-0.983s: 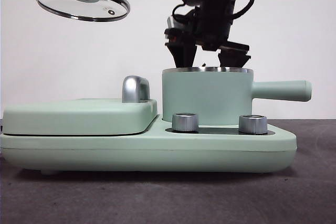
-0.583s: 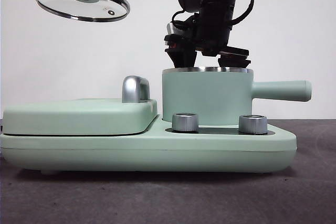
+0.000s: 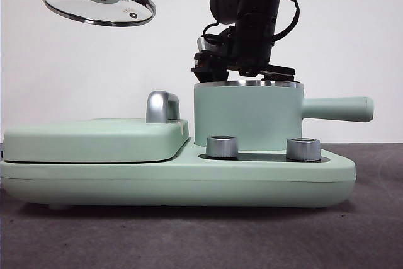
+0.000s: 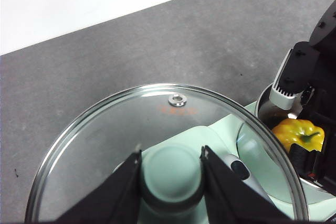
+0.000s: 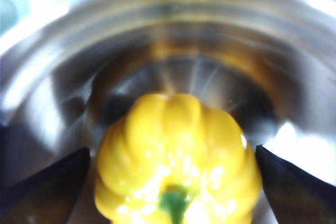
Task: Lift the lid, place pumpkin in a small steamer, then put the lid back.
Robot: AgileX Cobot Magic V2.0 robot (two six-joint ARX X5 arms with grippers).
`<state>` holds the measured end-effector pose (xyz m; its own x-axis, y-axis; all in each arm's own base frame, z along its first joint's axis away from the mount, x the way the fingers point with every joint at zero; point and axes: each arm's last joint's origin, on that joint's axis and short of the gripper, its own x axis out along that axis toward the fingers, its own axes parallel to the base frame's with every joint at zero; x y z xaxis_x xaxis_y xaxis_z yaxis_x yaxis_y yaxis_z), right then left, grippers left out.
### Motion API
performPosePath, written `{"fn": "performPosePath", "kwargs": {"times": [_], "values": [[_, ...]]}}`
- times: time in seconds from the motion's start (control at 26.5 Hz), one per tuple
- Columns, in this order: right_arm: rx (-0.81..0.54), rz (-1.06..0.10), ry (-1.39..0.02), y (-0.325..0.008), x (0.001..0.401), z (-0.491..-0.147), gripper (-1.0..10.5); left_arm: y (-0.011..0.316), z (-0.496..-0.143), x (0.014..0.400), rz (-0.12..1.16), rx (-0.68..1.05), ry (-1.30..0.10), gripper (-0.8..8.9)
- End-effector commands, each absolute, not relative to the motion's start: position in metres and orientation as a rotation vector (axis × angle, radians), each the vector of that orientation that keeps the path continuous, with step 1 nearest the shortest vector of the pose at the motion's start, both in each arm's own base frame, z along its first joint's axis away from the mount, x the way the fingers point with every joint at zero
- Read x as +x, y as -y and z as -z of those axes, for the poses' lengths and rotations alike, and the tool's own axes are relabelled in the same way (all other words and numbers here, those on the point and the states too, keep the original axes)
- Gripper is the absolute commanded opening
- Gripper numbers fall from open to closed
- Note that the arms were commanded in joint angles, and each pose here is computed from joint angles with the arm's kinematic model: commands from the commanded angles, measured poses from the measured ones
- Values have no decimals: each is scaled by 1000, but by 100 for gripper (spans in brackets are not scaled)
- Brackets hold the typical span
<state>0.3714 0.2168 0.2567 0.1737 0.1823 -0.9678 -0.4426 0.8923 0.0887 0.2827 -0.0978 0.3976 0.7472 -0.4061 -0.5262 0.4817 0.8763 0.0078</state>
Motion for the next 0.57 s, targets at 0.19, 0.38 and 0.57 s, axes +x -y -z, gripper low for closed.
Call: {"fn": "performPosePath", "kwargs": {"times": [0.19, 0.38, 0.57], "values": [[-219, -456, -1177, -203, 346, -328, 512, 99, -408, 282, 487, 129, -491, 18], [-226, -433, -1125, -174, 298, -385, 502, 99, -408, 282, 489, 128, -490, 18], [-219, -442, -976, -142, 231, -442, 490, 111, -408, 278, 529, 136, -491, 18]]}}
